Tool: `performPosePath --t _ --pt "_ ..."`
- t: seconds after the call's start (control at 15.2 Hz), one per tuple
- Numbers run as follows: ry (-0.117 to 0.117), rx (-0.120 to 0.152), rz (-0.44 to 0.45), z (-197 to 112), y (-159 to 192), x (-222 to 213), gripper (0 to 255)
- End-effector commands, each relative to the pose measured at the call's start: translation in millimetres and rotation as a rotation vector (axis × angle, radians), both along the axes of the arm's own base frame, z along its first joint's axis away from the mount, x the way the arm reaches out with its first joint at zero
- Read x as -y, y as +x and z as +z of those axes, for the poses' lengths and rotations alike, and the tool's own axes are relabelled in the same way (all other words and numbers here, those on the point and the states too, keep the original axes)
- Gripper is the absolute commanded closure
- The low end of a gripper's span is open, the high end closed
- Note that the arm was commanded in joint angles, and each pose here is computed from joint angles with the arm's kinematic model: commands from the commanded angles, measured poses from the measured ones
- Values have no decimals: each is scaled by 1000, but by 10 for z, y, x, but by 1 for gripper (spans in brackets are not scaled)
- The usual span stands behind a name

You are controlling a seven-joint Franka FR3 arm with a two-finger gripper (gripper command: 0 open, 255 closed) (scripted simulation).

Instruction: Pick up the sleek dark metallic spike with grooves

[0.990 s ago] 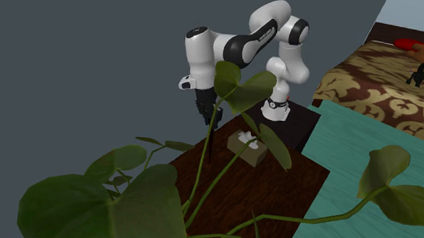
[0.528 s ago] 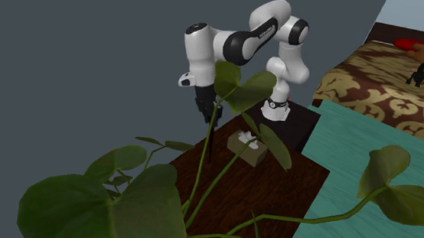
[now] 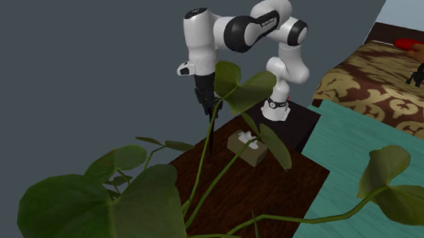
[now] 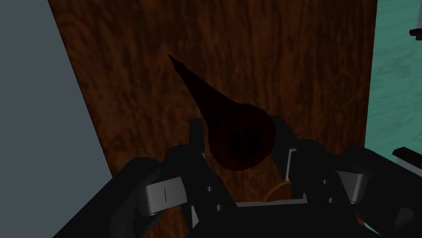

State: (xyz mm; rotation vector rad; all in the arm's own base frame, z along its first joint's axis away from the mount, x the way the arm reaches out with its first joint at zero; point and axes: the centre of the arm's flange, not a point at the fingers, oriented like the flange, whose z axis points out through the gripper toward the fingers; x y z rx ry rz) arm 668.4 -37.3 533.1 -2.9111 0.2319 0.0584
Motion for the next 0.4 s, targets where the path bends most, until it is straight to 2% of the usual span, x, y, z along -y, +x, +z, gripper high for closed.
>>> performPosePath --t 0.0,0.33 --pt "0 0 0 110 -14 -19 255" --pt "0 0 0 277 -14 -19 255"
